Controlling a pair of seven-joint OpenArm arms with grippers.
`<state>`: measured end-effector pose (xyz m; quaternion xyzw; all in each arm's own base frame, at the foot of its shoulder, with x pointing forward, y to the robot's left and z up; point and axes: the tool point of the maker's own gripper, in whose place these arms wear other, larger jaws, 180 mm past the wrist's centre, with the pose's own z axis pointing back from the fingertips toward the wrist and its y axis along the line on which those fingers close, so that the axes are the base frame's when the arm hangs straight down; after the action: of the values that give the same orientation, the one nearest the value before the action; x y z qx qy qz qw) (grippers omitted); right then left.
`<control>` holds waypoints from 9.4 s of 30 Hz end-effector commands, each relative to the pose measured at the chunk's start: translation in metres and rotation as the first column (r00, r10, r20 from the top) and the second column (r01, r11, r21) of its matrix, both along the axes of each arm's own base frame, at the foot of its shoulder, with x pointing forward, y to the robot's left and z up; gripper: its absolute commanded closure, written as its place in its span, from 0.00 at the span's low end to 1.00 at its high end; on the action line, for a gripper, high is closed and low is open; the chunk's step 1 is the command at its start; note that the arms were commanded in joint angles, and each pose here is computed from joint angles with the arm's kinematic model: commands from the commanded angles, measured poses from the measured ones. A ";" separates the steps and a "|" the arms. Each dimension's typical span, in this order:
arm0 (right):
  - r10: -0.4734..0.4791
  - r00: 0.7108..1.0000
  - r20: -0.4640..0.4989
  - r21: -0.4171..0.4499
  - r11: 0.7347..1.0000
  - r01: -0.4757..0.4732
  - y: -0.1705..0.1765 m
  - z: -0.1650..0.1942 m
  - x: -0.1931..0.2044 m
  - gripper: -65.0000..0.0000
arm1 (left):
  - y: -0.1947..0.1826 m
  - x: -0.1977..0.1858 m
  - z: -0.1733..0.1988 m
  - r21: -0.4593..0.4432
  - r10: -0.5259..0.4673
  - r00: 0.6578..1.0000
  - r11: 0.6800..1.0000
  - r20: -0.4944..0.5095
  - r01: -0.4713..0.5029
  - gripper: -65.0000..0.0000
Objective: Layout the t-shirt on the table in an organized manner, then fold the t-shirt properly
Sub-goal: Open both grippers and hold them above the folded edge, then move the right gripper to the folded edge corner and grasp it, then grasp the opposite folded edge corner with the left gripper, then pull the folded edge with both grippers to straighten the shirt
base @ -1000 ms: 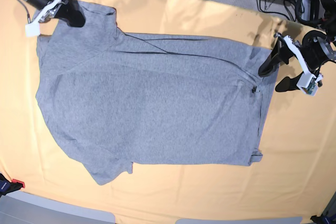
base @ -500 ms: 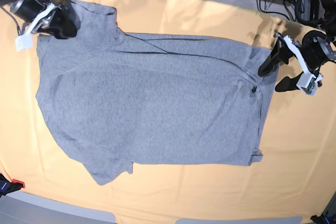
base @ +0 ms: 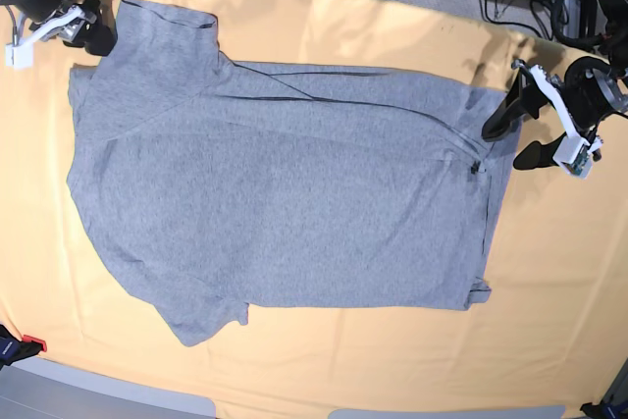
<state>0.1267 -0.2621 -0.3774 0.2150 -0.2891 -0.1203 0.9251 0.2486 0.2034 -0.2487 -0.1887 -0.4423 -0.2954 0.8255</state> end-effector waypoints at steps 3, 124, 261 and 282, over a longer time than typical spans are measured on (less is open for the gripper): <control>0.019 1.000 -0.011 0.087 0.996 -0.018 0.007 -0.006 -0.009 0.37 | -0.002 0.004 0.013 -0.017 -0.012 0.999 1.000 0.039 0.012 0.37; 0.004 0.997 0.077 -0.352 0.936 0.023 -0.009 0.036 0.051 0.47 | 0.031 0.018 0.006 0.080 0.162 0.986 0.983 0.028 -0.163 0.37; 0.363 0.932 -0.005 -0.141 0.922 -0.360 -0.010 0.058 -0.013 1.00 | 0.055 -0.069 -0.046 0.129 0.001 0.906 0.990 -0.424 0.060 1.00; 0.360 0.927 -0.107 -0.131 0.919 -0.372 -0.014 0.046 -0.042 1.00 | 0.057 -0.080 -0.052 0.145 -0.017 0.883 0.985 -0.470 0.096 1.00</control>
<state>0.0820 -0.2717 -0.3371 0.2007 -0.2103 0.0550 0.9552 0.1642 0.2584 -0.3084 -0.2054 -0.1947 -0.2867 0.9153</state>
